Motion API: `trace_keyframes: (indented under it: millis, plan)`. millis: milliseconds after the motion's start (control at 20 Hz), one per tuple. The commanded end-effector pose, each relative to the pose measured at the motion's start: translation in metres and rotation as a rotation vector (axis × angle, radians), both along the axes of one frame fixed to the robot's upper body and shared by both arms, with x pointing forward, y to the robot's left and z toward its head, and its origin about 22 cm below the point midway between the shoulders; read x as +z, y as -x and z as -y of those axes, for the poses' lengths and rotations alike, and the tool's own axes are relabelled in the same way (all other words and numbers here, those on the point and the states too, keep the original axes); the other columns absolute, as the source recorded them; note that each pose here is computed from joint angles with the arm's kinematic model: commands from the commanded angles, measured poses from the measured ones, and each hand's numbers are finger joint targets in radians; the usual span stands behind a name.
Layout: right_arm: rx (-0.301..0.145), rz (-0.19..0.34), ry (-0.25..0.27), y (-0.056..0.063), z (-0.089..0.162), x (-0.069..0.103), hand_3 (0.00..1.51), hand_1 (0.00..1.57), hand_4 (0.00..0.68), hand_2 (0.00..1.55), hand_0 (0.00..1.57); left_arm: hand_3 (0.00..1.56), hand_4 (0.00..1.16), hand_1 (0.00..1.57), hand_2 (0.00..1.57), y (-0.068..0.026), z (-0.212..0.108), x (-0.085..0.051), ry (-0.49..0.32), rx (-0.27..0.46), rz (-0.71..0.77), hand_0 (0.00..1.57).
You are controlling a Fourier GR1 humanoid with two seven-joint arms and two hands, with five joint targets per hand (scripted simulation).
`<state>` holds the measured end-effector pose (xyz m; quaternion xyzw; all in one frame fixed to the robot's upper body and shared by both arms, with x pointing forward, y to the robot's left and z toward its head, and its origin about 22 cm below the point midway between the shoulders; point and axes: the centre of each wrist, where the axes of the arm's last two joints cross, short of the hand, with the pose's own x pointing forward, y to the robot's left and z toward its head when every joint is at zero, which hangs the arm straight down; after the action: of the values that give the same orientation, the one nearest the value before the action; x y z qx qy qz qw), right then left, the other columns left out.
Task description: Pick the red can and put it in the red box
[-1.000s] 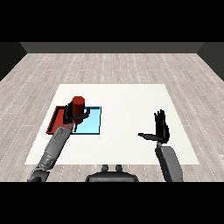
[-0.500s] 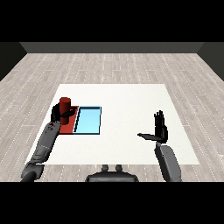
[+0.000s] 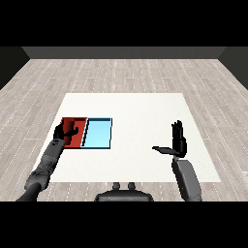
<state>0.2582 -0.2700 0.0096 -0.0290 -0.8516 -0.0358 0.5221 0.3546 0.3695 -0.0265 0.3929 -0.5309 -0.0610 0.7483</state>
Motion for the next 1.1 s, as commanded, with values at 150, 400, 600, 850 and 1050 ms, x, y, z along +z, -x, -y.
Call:
trace_keyframes:
  millis: [150,400,600,850,1050]
  plan:
    - [-0.001,0.058,0.006,-0.012,-0.001,0.006,0.00,0.00,0.000,0.00,0.00,0.00,0.71,0.80,0.75,0.0147,-0.013,-0.020,0.010,0.079,-0.165,0.80]
    - [0.013,0.044,0.024,0.004,0.006,0.005,0.00,0.00,0.000,0.00,0.00,0.00,0.69,0.23,0.45,0.0051,-0.010,-0.011,0.015,-0.031,-0.240,0.23]
    - [0.036,0.077,-0.007,0.010,-0.007,0.004,0.00,0.00,0.000,0.00,0.00,0.00,0.00,0.00,0.00,0.0040,-0.020,-0.003,-0.108,-0.006,-0.361,0.00]
    - [0.041,0.082,-0.030,0.025,-0.001,-0.004,0.00,0.00,0.000,0.00,0.00,0.00,0.00,0.00,0.00,-0.0011,-0.015,-0.001,-0.001,0.042,-0.382,0.00]
    - [0.056,0.105,-0.029,0.016,0.003,0.006,0.00,0.00,0.000,0.00,0.00,0.00,0.00,0.00,0.00,0.0178,-0.022,-0.018,0.029,0.092,-0.152,0.00]
